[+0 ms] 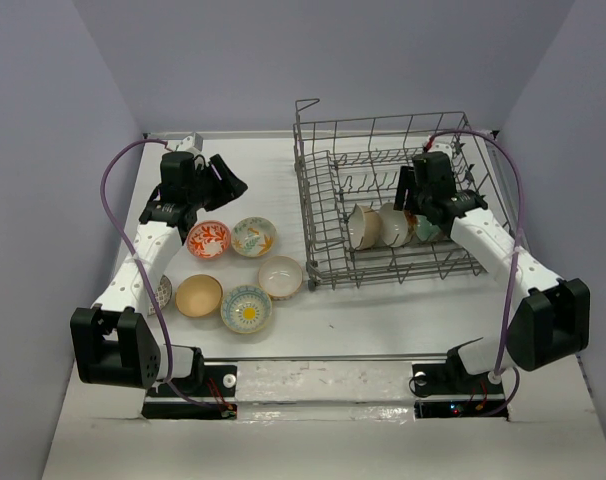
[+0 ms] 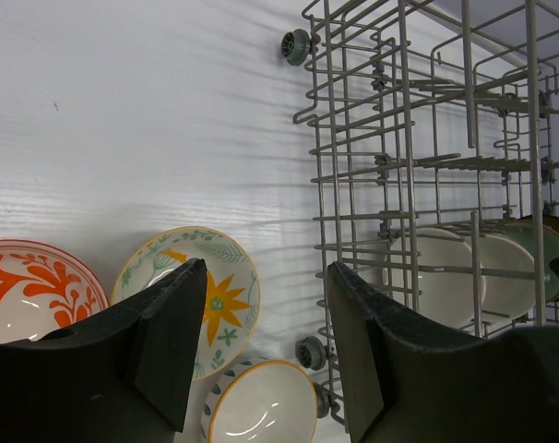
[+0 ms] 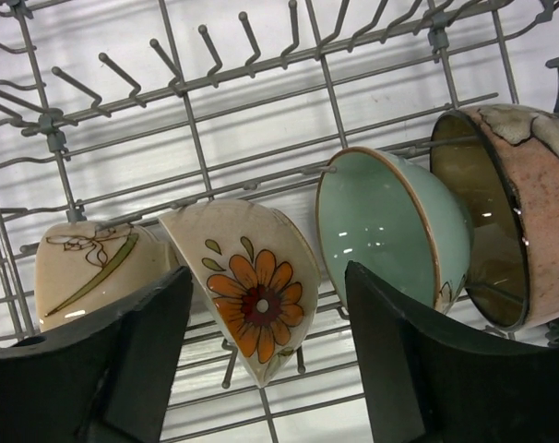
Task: Load the bowls into the dish rack
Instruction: Pick up the bowl from the dish rack.
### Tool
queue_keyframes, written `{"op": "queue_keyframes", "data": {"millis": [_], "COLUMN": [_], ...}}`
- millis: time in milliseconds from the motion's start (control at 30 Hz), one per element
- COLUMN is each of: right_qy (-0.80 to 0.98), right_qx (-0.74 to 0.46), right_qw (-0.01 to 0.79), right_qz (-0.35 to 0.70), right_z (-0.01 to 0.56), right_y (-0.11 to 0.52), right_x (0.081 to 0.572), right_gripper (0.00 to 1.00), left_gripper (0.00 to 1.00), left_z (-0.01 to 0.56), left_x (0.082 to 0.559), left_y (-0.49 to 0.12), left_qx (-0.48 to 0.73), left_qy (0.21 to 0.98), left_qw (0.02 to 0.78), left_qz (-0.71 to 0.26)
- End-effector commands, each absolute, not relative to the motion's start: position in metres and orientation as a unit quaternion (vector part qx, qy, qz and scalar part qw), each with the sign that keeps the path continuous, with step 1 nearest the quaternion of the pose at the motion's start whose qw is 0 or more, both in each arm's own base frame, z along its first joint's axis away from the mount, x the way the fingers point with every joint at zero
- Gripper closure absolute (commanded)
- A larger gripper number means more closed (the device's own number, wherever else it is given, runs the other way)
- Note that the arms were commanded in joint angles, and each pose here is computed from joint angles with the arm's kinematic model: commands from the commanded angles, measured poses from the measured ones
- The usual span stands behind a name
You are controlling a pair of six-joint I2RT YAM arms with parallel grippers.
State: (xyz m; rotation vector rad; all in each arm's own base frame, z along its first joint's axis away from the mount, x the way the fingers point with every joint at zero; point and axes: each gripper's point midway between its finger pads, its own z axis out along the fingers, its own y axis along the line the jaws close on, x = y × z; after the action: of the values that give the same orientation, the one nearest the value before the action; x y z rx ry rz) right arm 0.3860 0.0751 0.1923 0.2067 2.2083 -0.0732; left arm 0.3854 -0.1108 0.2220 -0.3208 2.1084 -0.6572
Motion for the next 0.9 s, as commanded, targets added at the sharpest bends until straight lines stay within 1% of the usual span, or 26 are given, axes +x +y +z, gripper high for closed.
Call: {"op": "queue_keyframes", "data": {"millis": [0, 100, 200, 433, 667, 867], "right_qy": [0.880, 0.885, 0.890, 0.897, 0.893, 0.897], "right_qx": [0.076, 0.076, 0.067, 0.068, 0.073, 0.079], "right_qw": [0.468, 0.459, 0.450, 0.431, 0.435, 0.427], "right_qz": [-0.001, 0.010, 0.036, 0.067, 0.086, 0.082], "right_z": [0.205, 0.196, 0.186, 0.159, 0.152, 0.136], "right_y": [0.081, 0.079, 0.086, 0.091, 0.093, 0.090], "right_x": [0.387, 0.384, 0.380, 0.382, 0.395, 0.400], "right_gripper": [0.25, 0.16, 0.12, 0.10, 0.09, 0.08], "left_gripper": [0.36, 0.36, 0.36, 0.36, 0.36, 0.36], "left_z": [0.239, 0.239, 0.237, 0.236, 0.234, 0.235], "left_x": [0.388, 0.387, 0.387, 0.387, 0.388, 0.387], "left_y": [-0.113, -0.113, -0.113, -0.114, -0.115, -0.114], "left_qx": [-0.113, -0.113, -0.112, -0.110, -0.109, -0.110], "left_qy": [0.834, 0.834, 0.836, 0.836, 0.837, 0.837], "left_qw": [0.467, 0.466, 0.465, 0.462, 0.459, 0.461], "left_qz": [-0.273, -0.272, -0.270, -0.275, -0.277, -0.274]}}
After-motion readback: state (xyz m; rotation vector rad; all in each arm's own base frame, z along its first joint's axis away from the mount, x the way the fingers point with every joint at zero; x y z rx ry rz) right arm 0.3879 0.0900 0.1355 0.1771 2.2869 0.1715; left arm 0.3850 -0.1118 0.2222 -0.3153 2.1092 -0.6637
